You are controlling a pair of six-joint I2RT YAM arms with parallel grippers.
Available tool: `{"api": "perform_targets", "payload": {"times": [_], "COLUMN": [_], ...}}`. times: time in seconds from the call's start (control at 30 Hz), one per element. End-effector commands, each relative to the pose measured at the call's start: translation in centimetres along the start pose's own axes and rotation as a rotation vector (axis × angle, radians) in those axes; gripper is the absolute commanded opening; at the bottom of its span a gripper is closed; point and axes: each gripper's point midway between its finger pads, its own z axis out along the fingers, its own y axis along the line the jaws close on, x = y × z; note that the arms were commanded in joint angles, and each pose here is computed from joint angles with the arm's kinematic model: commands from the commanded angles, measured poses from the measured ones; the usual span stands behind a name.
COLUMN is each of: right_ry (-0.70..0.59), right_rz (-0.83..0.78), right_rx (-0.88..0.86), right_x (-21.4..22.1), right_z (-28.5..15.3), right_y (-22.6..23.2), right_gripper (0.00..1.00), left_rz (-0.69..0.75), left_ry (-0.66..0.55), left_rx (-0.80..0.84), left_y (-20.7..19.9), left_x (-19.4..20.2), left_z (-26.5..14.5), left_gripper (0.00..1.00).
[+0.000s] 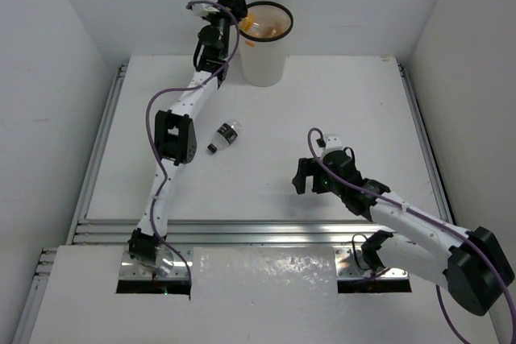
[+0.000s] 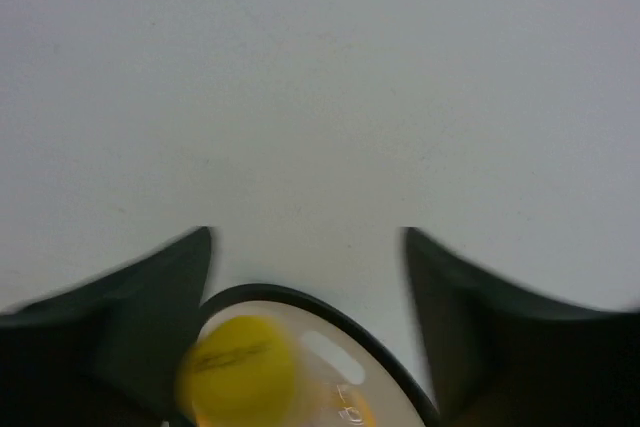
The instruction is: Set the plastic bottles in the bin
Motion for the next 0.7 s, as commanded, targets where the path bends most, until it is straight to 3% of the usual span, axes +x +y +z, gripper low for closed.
{"api": "perform_targets", "payload": {"times": [0.0, 0.1, 0.2, 0.33, 0.43, 0.47, 0.5, 0.57, 0.67], "right_ry": [-0.045, -0.037, -0.001, 0.019, 0.024, 0.027, 0.016, 0.001, 0.022], "right_rz": [-0.014, -0.017, -0.013, -0.003, -0.008, -0.011, -0.019, -0.041, -0.026], "right_rx": [-0.030, -0.040, -0.059, -0.068, -0.078, -0.082, -0.091, -0.136, -0.137], "right_x": [-1.6, -1.6, -0.8, -0.5, -0.5, -0.5, -0.8, -1.2, -1.3], "right_z": [0.1, 0.2, 0.7, 1.1, 1.4, 1.5, 1.6, 1.9, 2.5], "right_y": [0.8, 1.0, 1.4, 1.7, 1.9, 2.0, 2.2, 3.0, 3.4], "right_gripper": [0.99, 0.99, 0.99, 0.99, 0.99, 0.99, 0.99, 0.99, 0.99], "left_rz": [0.055, 0.123, 0.213, 0.251, 0.266, 0.287, 0.278, 0.290, 0.298], "left_ry": [-0.058, -0.036, -0.024, -0.063, -0.110, -0.076, -0.104, -0.041, -0.026], "left_rx": [0.028, 0.047, 0.060, -0.030, -0.115, -0.142, -0.136, -0.157, -0.130], "left_y": [-0.7, -1.5, -3.5, -4.5, -6.0, -5.8, -7.9, -8.0, -11.0], "left_x": [-0.4, 0.5, -0.6, -5.3, -11.7, -12.0, -15.7, -16.1, -20.8], "left_z": [-0.1, -0.4, -0.2, 0.4, 0.6, 0.3, -0.1, -1.4, -3.1], "left_gripper": [0.86, 1.00, 1.00, 1.00, 1.00, 1.00, 1.00, 1.00, 1.00]}}
